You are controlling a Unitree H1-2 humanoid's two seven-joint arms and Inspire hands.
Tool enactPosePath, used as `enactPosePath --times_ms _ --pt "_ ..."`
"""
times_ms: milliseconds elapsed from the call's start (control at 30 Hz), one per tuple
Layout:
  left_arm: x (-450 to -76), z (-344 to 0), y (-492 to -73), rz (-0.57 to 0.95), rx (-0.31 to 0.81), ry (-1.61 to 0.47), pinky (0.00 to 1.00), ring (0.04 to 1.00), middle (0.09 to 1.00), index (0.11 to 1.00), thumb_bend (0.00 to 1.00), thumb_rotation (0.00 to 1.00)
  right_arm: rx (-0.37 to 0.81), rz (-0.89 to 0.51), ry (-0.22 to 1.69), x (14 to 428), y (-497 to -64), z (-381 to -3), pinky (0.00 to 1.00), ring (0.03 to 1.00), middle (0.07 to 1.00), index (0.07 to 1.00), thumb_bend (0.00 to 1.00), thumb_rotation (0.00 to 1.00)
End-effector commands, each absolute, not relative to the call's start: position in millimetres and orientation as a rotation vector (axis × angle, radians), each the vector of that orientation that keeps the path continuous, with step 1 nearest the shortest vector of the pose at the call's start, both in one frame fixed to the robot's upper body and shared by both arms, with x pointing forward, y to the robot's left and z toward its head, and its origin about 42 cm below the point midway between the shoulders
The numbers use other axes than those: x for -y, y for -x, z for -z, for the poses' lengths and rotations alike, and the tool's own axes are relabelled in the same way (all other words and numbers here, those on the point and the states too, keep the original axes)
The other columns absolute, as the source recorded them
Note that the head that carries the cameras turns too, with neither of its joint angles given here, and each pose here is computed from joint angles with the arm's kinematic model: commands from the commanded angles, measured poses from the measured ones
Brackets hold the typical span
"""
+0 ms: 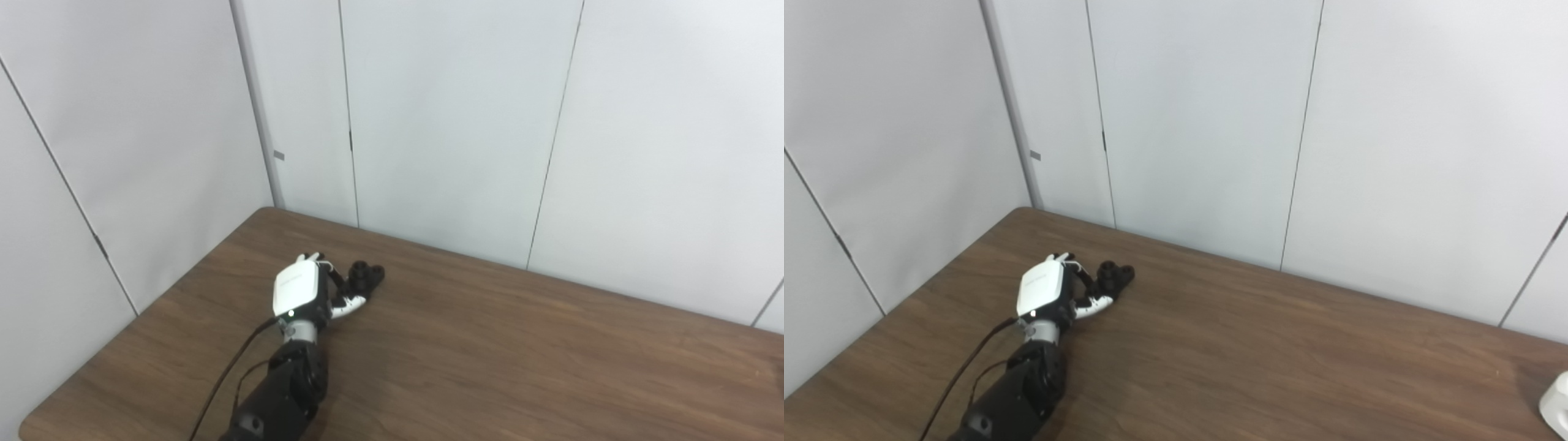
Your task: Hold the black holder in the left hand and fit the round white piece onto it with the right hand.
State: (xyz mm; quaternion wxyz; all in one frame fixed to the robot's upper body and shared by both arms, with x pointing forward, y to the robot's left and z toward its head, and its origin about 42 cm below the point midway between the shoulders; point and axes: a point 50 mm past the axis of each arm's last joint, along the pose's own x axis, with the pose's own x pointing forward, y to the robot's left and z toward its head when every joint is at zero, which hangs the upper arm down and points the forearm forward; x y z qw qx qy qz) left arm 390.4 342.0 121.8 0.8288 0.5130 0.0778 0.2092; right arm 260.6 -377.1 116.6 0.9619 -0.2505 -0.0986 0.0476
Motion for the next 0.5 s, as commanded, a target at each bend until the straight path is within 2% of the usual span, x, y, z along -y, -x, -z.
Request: enactPosePath --times_ms 0,467 --pt "-315.0 -100.0 -379.7 -0.274 -0.209 -1.054 0.95 0.967 0.897 0.48 0.52 0.04 0.134 -0.121 0.483 363.5 -250.6 -94.8 0.53 0.753 0.832 0.822 1.0 0.79" --pt "-289.1 -117.6 -355.5 -0.099 -0.09 -1.003 0.95 0.963 0.894 0.48 0.52 0.04 0.138 -0.117 0.475 355.1 -253.5 -98.9 0.48 0.75 0.836 0.83 1.0 0.78"
